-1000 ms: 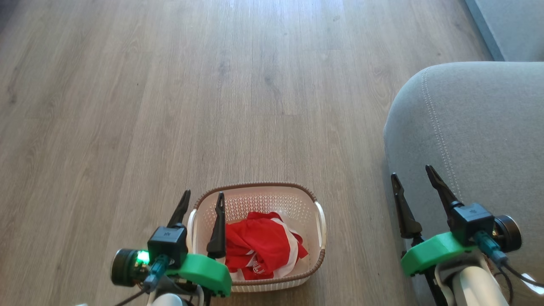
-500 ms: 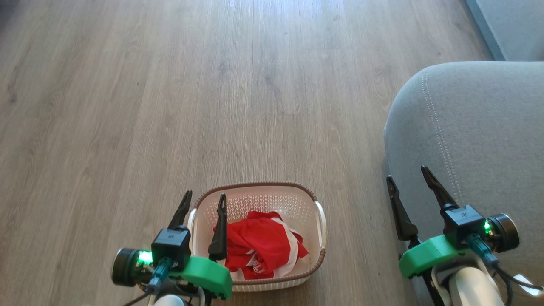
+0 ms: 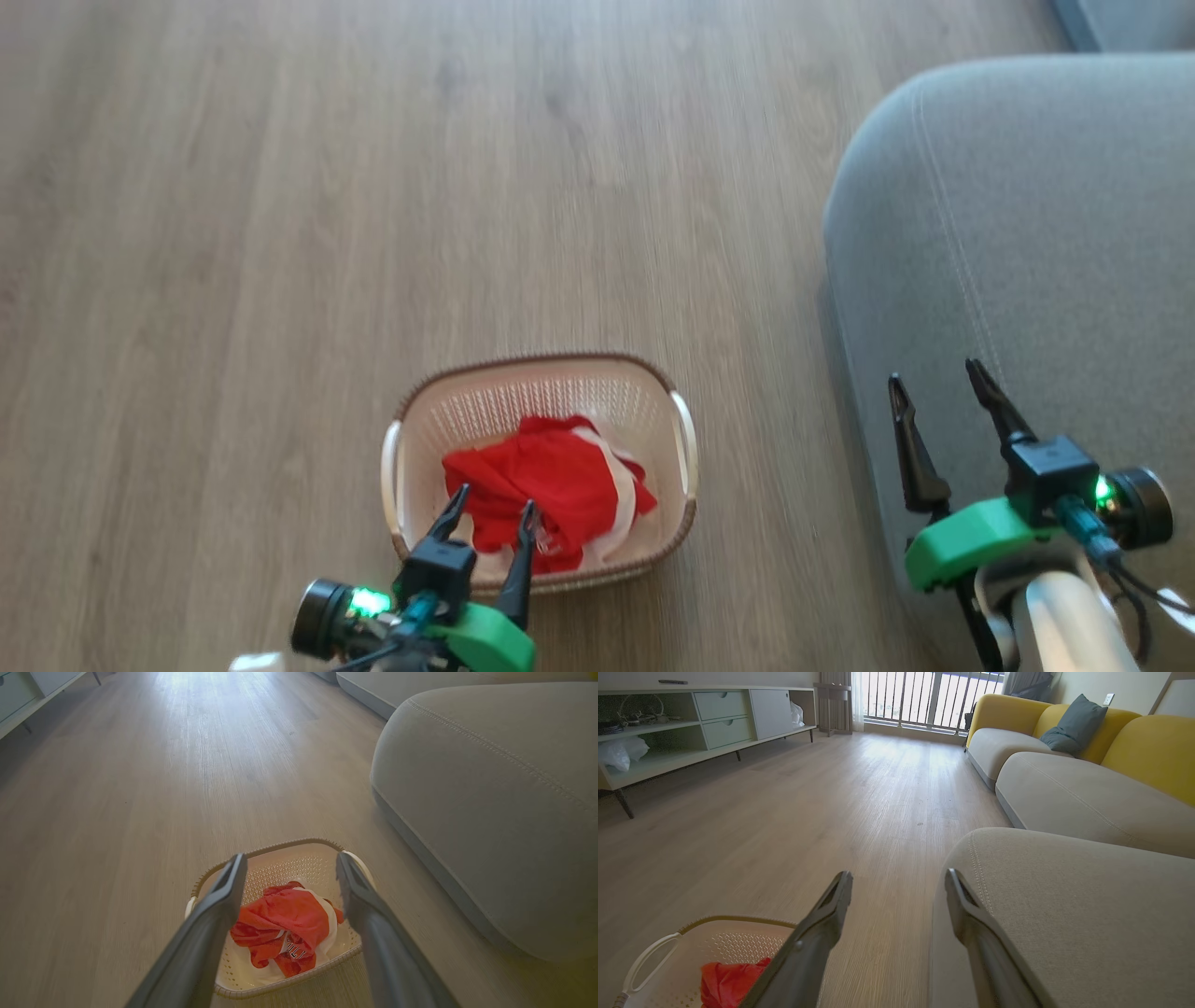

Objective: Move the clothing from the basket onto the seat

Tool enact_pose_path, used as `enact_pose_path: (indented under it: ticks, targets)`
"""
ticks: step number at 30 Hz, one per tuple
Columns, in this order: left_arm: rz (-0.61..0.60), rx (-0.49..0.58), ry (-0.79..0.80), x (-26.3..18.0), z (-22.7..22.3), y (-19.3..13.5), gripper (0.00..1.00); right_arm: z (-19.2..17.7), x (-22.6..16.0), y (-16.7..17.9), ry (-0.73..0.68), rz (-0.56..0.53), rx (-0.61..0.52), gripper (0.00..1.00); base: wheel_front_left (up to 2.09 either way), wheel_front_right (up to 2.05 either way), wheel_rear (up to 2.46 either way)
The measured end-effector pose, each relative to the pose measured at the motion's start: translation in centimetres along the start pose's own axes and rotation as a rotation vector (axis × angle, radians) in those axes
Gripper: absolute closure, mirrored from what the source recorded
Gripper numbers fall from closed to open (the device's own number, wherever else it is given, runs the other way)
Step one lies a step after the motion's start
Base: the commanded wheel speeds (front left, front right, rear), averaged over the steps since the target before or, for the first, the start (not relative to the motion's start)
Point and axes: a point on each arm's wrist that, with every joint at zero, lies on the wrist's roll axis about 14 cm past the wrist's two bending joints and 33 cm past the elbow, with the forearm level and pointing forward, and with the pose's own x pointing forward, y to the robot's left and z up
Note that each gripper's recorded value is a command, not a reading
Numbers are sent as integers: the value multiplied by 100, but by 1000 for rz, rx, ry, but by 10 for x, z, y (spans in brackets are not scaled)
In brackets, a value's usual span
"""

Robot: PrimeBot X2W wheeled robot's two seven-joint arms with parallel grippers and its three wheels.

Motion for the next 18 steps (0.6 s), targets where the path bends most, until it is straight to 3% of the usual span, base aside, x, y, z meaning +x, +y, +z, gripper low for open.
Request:
enact_pose_path:
  ticks: [11,18]
  targets:
    - [-181,137,154,67,-53,-28,0,-49,28,-23,131,-52,-25,0,0,0,0]
    - [-334,242,284,102,-112,-47,0,-81,42,-40,198,-95,-10,0,0,0,0]
